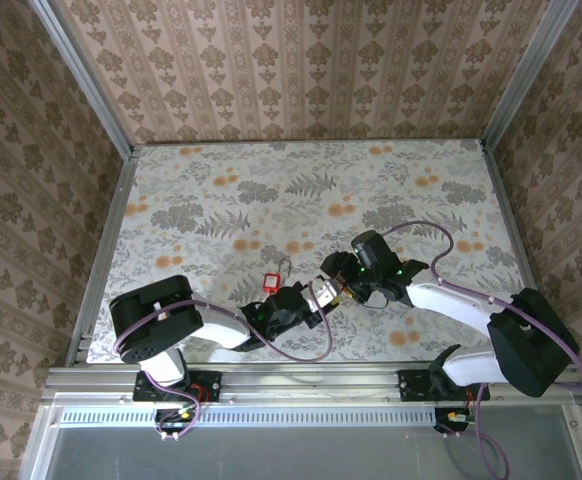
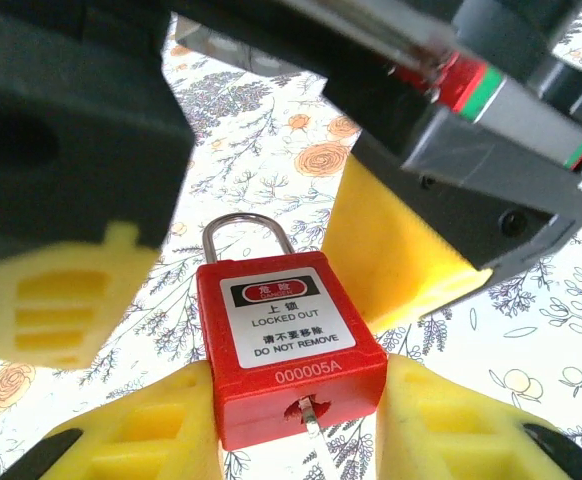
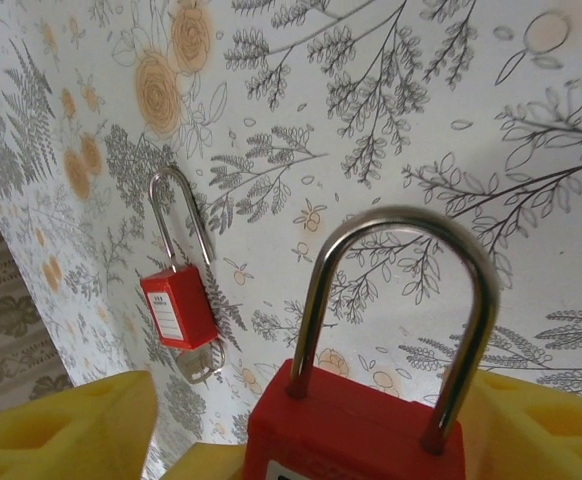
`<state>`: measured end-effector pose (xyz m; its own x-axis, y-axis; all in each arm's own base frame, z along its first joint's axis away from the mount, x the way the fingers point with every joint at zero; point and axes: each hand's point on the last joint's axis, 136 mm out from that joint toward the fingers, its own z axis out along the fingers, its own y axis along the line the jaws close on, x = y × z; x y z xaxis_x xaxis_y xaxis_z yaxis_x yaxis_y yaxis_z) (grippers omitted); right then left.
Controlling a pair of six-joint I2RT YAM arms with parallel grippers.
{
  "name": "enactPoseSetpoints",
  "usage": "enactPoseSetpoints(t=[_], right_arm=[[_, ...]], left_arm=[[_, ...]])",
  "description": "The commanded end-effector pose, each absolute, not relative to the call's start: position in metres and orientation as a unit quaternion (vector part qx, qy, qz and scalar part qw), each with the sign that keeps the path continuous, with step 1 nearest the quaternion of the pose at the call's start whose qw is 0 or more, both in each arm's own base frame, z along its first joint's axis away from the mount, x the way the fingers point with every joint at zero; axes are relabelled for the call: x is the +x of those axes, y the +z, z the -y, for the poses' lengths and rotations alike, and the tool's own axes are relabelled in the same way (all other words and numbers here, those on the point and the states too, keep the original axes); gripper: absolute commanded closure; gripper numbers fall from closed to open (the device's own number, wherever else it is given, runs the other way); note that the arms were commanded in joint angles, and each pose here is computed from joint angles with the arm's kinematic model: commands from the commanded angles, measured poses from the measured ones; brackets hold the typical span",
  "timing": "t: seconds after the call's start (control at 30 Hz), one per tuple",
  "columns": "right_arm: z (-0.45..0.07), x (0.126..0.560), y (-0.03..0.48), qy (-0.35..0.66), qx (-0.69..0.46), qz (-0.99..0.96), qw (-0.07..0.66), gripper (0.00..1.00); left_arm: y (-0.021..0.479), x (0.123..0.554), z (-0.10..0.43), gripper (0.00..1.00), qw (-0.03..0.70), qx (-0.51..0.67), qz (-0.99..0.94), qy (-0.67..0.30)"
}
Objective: Unlock with the key
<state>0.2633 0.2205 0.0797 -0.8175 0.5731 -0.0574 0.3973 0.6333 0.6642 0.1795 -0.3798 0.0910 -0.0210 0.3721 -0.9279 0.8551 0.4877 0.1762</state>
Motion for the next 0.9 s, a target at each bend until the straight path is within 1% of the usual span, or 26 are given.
enactPoseSetpoints(t=[0.0,0.13,0.27,0.33,0.43,0.5,0.53,0.6,0.63,0.67,0.77,0.87], right_arm=[[-0.210,0.266,0.092,0.322,0.264,-0.897,0.146,0.20],[-0.191,0.268,0.089,0.304,0.274,-0.900,0.152,0.20],[-0.172,0.268,0.086,0.285,0.285,-0.901,0.160,0.23],[-0.170,0.269,0.084,0.291,0.288,-0.898,0.161,0.26],[-0.166,0.268,0.080,0.280,0.290,-0.902,0.156,0.26],[-0.163,0.266,0.078,0.270,0.287,-0.906,0.153,0.25],[-0.161,0.265,0.077,0.265,0.287,-0.908,0.152,0.25],[-0.157,0.264,0.075,0.259,0.287,-0.910,0.153,0.24],[-0.155,0.263,0.076,0.257,0.288,-0.909,0.154,0.24],[-0.153,0.264,0.077,0.259,0.288,-0.909,0.156,0.24],[-0.148,0.262,0.079,0.262,0.288,-0.908,0.158,0.24],[-0.145,0.259,0.081,0.263,0.286,-0.907,0.161,0.23]], left_arm=[[0.094,0.179,0.382,0.77,0.537,0.439,-0.679,-0.242],[0.095,0.177,0.380,0.77,0.538,0.440,-0.677,-0.241],[0.096,0.176,0.378,0.78,0.539,0.440,-0.677,-0.239],[0.095,0.177,0.378,0.78,0.538,0.441,-0.678,-0.237],[0.093,0.177,0.377,0.77,0.538,0.440,-0.679,-0.235],[0.093,0.178,0.376,0.71,0.540,0.435,-0.682,-0.234],[0.094,0.178,0.375,0.65,0.540,0.433,-0.682,-0.238],[0.094,0.174,0.377,0.48,0.533,0.439,-0.678,-0.251],[0.092,0.171,0.379,0.38,0.525,0.450,-0.676,-0.256],[0.088,0.169,0.382,0.33,0.514,0.463,-0.676,-0.254],[0.076,0.174,0.381,0.29,0.483,0.485,-0.687,-0.244],[0.073,0.184,0.377,0.26,0.463,0.476,-0.701,-0.259]])
